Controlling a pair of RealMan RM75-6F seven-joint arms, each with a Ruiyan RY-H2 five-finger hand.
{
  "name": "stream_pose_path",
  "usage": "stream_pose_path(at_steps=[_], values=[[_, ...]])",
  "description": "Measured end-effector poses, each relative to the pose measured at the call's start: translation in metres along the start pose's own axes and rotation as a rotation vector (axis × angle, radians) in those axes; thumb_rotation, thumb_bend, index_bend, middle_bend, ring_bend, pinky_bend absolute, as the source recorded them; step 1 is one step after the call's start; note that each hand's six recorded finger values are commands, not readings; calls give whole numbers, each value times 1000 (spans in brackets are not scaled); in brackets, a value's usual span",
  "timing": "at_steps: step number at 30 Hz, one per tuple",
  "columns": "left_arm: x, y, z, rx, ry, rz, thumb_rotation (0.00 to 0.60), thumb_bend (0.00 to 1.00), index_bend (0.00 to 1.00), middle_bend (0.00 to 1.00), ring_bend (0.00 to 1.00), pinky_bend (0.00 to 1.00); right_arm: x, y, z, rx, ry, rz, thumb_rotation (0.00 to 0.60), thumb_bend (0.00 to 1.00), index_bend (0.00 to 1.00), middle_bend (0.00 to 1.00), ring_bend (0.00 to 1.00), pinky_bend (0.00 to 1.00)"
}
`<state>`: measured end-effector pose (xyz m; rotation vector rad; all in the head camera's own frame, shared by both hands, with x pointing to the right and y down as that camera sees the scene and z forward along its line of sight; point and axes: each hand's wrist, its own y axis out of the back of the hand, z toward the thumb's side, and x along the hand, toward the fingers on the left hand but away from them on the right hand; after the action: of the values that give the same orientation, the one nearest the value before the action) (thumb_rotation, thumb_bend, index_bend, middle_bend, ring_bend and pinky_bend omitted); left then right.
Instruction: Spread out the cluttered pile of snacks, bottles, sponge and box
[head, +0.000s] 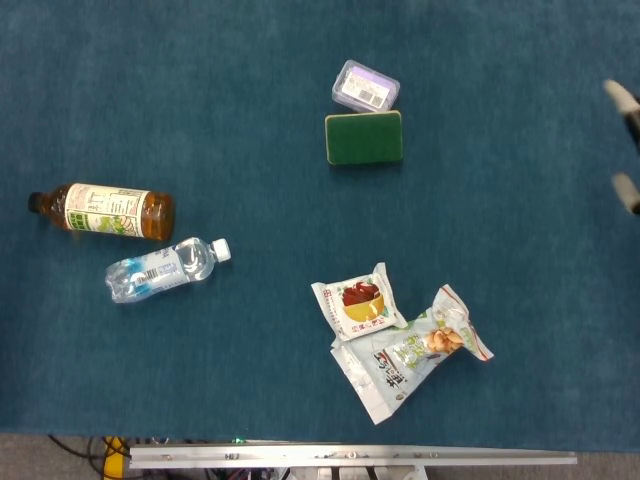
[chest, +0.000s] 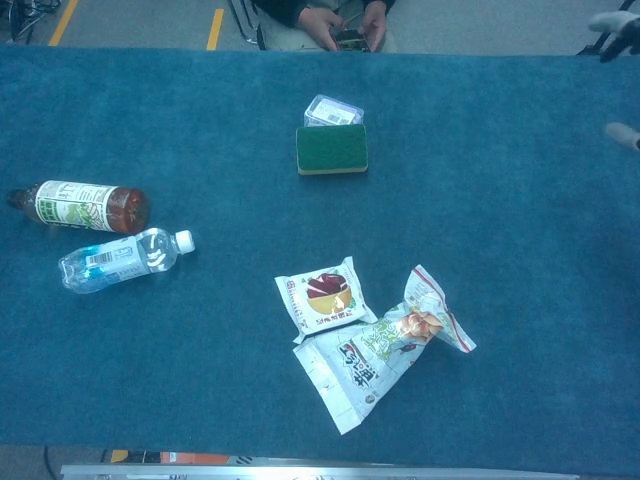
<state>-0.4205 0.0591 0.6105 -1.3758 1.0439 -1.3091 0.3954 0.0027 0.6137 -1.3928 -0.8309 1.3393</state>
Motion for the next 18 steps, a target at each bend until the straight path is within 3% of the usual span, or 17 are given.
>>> stream_pose_path(at_steps=[9, 18], values=[[-35, -4, 0, -38, 35, -19, 600, 257, 144, 126, 77, 232, 71, -12, -43, -53, -98, -38, 600, 264, 66, 288, 230, 382], [-50, -2, 8, -55, 39, -8, 600, 257, 144, 127, 77, 232, 92, -15, -54, -60, -104, -40, 600, 263, 66, 288, 230, 382]])
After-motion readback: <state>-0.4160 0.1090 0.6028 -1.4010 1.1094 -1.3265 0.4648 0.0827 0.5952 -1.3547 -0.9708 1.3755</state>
